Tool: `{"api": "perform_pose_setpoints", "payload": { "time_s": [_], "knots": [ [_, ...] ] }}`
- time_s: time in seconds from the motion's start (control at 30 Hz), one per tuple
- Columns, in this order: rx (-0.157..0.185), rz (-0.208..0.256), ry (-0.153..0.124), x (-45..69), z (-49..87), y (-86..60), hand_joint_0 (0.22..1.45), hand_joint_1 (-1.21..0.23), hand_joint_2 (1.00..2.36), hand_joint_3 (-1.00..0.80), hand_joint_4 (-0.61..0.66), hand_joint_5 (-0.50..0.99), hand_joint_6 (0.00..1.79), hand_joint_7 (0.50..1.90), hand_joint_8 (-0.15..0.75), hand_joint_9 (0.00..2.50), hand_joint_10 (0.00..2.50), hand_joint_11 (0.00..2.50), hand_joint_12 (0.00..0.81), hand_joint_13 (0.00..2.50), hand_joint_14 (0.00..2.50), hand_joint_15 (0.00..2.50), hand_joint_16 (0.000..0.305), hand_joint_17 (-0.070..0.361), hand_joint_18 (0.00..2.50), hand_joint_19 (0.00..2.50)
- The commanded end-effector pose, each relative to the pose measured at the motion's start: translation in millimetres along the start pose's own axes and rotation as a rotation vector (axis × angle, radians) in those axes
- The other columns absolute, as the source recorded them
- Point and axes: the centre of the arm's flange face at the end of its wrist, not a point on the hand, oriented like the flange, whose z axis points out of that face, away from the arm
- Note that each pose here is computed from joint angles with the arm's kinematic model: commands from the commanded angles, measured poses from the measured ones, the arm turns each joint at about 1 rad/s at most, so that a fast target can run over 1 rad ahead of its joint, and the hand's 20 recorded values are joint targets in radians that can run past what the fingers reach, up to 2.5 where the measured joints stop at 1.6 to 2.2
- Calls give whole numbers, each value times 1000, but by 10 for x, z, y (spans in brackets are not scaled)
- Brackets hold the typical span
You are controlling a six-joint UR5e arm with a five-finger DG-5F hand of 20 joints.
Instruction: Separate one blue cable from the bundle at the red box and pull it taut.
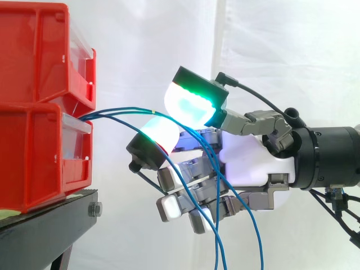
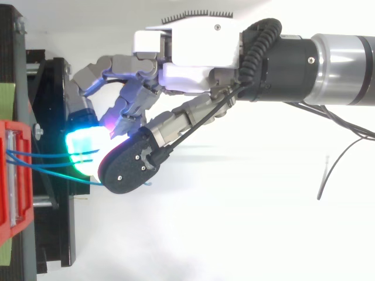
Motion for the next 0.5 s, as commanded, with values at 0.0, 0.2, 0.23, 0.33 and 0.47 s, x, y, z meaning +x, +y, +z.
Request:
{"api": "perform_pose_setpoints", "payload": {
  "time_s": [0.0,0.2,0.23,0.33,0.47],
  "knots": [
    [1,0,1,1,0,2,639,-687,1003,-462,66,-119,865,1249,265,870,22,878,395,890,21,616,45,102,926,781],
    [-4,0,0,0,5,7,600,-610,1000,-500,89,-113,856,1243,265,886,22,864,397,896,22,610,46,103,930,780],
    [-3,0,-1,0,3,5,607,-602,1000,-500,83,-113,855,1252,266,894,19,869,396,897,22,606,46,103,929,781],
    [0,0,-1,-1,0,2,636,-629,1008,-410,77,-114,872,1322,266,877,22,859,399,888,21,596,46,103,929,773],
    [-1,2,1,1,2,4,644,-748,1016,-281,110,-115,898,1366,269,845,21,886,402,871,22,590,46,104,929,767]
  ]
}}
